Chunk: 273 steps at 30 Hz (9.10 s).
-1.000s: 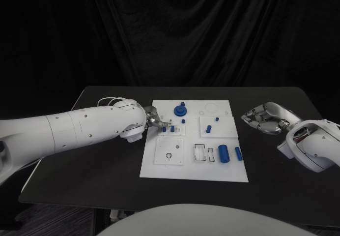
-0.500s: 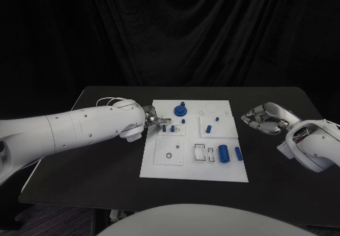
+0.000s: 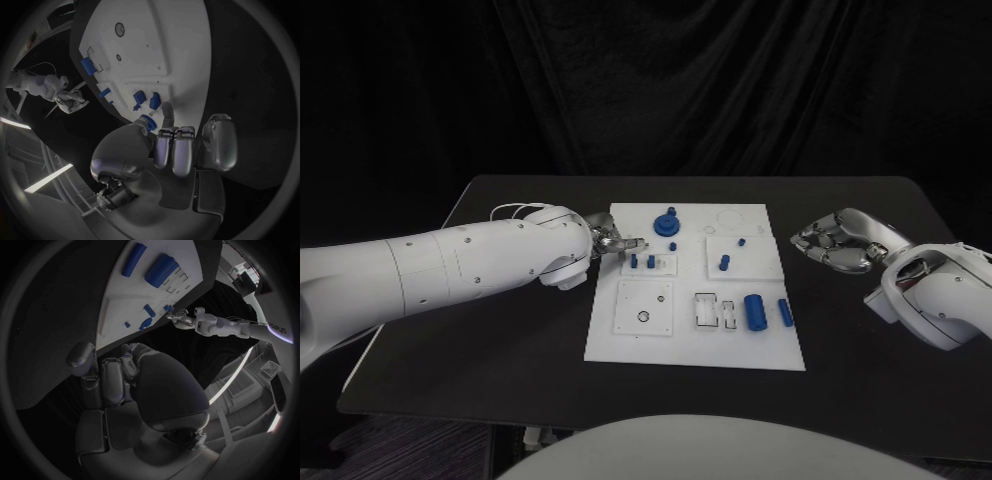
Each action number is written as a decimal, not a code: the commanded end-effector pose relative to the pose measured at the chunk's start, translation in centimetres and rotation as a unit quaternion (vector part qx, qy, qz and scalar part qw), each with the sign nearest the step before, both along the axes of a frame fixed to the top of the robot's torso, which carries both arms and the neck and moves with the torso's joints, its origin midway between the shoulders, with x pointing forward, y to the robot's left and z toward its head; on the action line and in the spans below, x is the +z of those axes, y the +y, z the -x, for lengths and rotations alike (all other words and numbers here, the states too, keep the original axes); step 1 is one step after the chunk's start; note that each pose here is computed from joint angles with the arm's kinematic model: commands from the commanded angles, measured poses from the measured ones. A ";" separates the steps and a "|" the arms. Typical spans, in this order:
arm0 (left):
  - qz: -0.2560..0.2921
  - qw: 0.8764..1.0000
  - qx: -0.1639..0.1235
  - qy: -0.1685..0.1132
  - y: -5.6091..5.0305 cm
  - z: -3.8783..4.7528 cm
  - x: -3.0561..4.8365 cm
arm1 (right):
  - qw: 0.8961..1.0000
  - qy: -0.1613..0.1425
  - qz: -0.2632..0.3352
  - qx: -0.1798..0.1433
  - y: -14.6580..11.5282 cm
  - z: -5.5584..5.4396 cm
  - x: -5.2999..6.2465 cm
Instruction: Assemble the parts on the task board
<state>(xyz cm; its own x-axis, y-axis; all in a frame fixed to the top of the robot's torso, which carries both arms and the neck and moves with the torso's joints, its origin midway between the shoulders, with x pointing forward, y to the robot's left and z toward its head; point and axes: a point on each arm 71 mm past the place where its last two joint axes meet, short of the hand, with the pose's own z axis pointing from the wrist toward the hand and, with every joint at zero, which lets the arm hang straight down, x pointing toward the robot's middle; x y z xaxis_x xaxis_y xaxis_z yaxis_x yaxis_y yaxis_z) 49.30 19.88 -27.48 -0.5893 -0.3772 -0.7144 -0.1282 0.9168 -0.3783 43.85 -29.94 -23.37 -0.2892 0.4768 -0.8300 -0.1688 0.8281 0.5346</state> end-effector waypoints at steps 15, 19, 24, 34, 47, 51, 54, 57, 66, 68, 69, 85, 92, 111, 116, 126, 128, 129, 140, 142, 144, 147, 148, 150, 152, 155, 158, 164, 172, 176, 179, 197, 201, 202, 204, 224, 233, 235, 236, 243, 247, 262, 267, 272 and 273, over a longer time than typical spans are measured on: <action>-0.021 0.997 -0.075 0.008 -1.5 -2.37 6.17 | 1.000 0.006 0.004 -0.009 -0.2 0.0 -0.2; -0.046 0.993 -0.099 0.045 -2.0 -2.57 6.21 | 1.000 0.002 0.002 -0.007 -0.1 0.0 -0.1; -0.071 0.988 -0.113 0.076 -2.3 -3.11 6.03 | 1.000 -0.002 0.000 -0.006 0.0 0.1 0.0; -0.089 0.984 -0.122 0.094 -3.4 -4.47 5.78 | 1.000 -0.006 -0.002 -0.005 0.2 0.1 0.0; -0.096 0.982 -0.127 0.102 -4.4 -4.77 5.40 | 1.000 -0.006 -0.003 -0.004 0.2 0.2 0.1; -0.108 0.981 -0.120 0.111 -4.2 -4.83 5.22 | 1.000 -0.006 -0.003 -0.004 0.2 0.2 0.1; -0.114 0.980 -0.116 0.116 -4.0 -4.91 5.10 | 1.000 -0.006 -0.003 -0.003 0.2 0.2 0.1; -0.117 0.980 -0.113 0.118 -4.0 -5.01 4.96 | 1.000 -0.005 -0.003 -0.003 0.3 0.2 0.1; -0.125 0.978 -0.108 0.130 -3.7 -5.05 4.26 | 1.000 -0.004 -0.003 -0.003 0.2 0.2 0.0; -0.125 0.978 -0.107 0.131 -3.7 -5.04 4.12 | 1.000 -0.003 -0.003 -0.004 0.2 0.2 0.0; -0.125 0.977 -0.107 0.132 -3.7 -5.04 4.07 | 1.000 -0.003 -0.003 -0.004 0.2 0.2 0.0; -0.121 0.977 -0.105 0.138 -3.6 -4.88 2.99 | 1.000 -0.001 -0.002 -0.004 0.2 0.3 0.0; -0.117 0.978 -0.106 0.138 -3.6 -4.75 2.65 | 1.000 0.002 -0.001 -0.004 0.2 0.3 0.0; -0.106 0.978 -0.115 0.135 -4.0 -4.59 2.40 | 1.000 0.005 0.000 -0.004 0.1 0.3 -0.1; -0.105 0.978 -0.118 0.136 -4.1 -4.57 2.35 | 1.000 0.006 0.000 -0.004 0.2 0.3 -0.1; -0.103 0.977 -0.120 0.139 -4.3 -4.46 1.99 | 1.000 0.007 0.001 -0.003 0.2 0.2 -0.1; -0.103 0.977 -0.121 0.141 -4.3 -4.42 1.88 | 1.000 0.008 0.001 -0.003 0.2 0.2 -0.1; -0.103 0.977 -0.121 0.141 -4.3 -4.39 1.81 | 1.000 0.008 0.001 -0.003 0.2 0.2 -0.1; -0.104 0.976 -0.121 0.146 -4.2 -4.20 1.45 | 1.000 0.010 0.002 -0.002 0.2 0.2 -0.2; -0.104 0.976 -0.121 0.146 -4.2 -4.19 1.44 | 1.000 0.010 0.002 -0.002 0.2 0.2 -0.2; -0.103 0.977 -0.120 0.145 -4.1 -4.17 1.43 | 1.000 0.011 0.002 -0.002 0.2 0.2 -0.2; -0.099 0.978 -0.118 0.140 -4.0 -4.12 1.45 | 1.000 0.011 0.002 -0.002 0.2 0.2 -0.2; -0.098 0.979 -0.117 0.139 -4.0 -4.10 1.46 | 1.000 0.012 0.002 -0.002 0.2 0.2 -0.2; -0.096 0.979 -0.116 0.135 -4.0 -4.05 1.49 | 1.000 0.012 0.003 -0.002 0.2 0.2 -0.2; -0.094 0.980 -0.115 0.132 -3.9 -4.02 1.52 | 1.000 0.013 0.003 -0.001 0.2 0.2 -0.2; -0.090 0.982 -0.112 0.126 -3.9 -3.99 1.58 | 1.000 0.013 0.003 -0.001 0.2 0.2 -0.2; -0.086 0.983 -0.108 0.118 -3.8 -3.96 1.65 | 1.000 0.012 0.003 -0.002 0.2 0.2 -0.2; -0.079 0.987 -0.095 0.105 -3.3 -3.87 1.80 | 1.000 0.012 0.003 -0.003 0.1 0.2 -0.2; -0.069 0.991 -0.078 0.085 -2.6 -3.51 2.04 | 1.000 0.011 0.004 -0.005 0.0 0.2 -0.2; -0.060 0.993 -0.070 0.071 -2.1 -3.21 2.23 | 1.000 0.010 0.003 -0.006 -0.1 0.2 -0.2; -0.053 0.995 -0.063 0.062 -1.7 -2.87 2.39 | 1.000 0.009 0.003 -0.006 -0.1 0.2 -0.1; 0.005 0.999 -0.041 -0.008 -1.2 -0.94 3.32 | 1.000 0.003 0.001 -0.010 -0.3 0.3 0.0; 0.018 0.999 -0.033 -0.022 -1.1 -0.59 3.05 | 1.000 0.002 0.001 -0.010 -0.3 0.3 0.0; 0.022 0.999 -0.029 -0.027 -1.1 -0.48 2.95 | 1.000 0.002 0.001 -0.010 -0.3 0.3 0.0; 0.028 0.999 -0.023 -0.035 -1.0 -0.31 2.77 | 1.000 0.002 0.001 -0.010 -0.3 0.3 0.0; 0.047 0.997 -0.001 -0.056 -0.6 0.37 1.05 | 1.000 -0.005 -0.001 -0.012 -0.4 0.4 0.1; 0.039 0.998 -0.003 -0.040 -0.4 0.45 0.43 | 1.000 -0.003 0.000 -0.013 -0.5 0.4 0.0; 0.038 0.999 -0.003 -0.038 -0.4 0.52 0.28 | 1.000 -0.003 0.000 -0.013 -0.5 0.4 0.0; 0.038 0.999 -0.003 -0.037 -0.3 0.56 0.20 | 1.000 -0.003 0.000 -0.013 -0.5 0.4 0.0; 0.037 0.999 -0.002 -0.032 -0.1 0.86 -0.16 | 1.000 -0.002 0.000 -0.013 -0.5 0.4 0.0; 0.038 0.999 -0.003 -0.029 -0.1 1.12 -0.32 | 1.000 -0.002 0.000 -0.014 -0.6 0.4 0.0; 0.040 0.999 -0.002 -0.024 0.1 1.58 -1.03 | 1.000 0.000 0.000 -0.012 -0.5 0.4 0.0; 0.041 0.999 0.000 -0.025 0.3 1.66 -1.23 | 1.000 0.000 0.000 -0.012 -0.5 0.4 -0.1; 0.043 0.999 0.002 -0.028 0.3 1.71 -1.48 | 1.000 0.001 0.000 -0.012 -0.5 0.5 -0.1; 0.043 0.999 0.002 -0.027 0.2 1.73 -1.52 | 1.000 0.001 0.000 -0.012 -0.5 0.5 -0.1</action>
<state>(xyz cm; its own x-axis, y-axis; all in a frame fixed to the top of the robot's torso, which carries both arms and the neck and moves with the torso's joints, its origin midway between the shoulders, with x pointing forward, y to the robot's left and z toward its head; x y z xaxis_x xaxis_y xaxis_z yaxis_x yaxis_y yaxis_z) 47.71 20.18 -28.71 -0.5483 -0.4357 -0.7139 -0.1100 0.8837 -0.4549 43.46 -30.35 -23.39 -0.2845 0.4815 -0.8290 -0.1554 0.8301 0.5355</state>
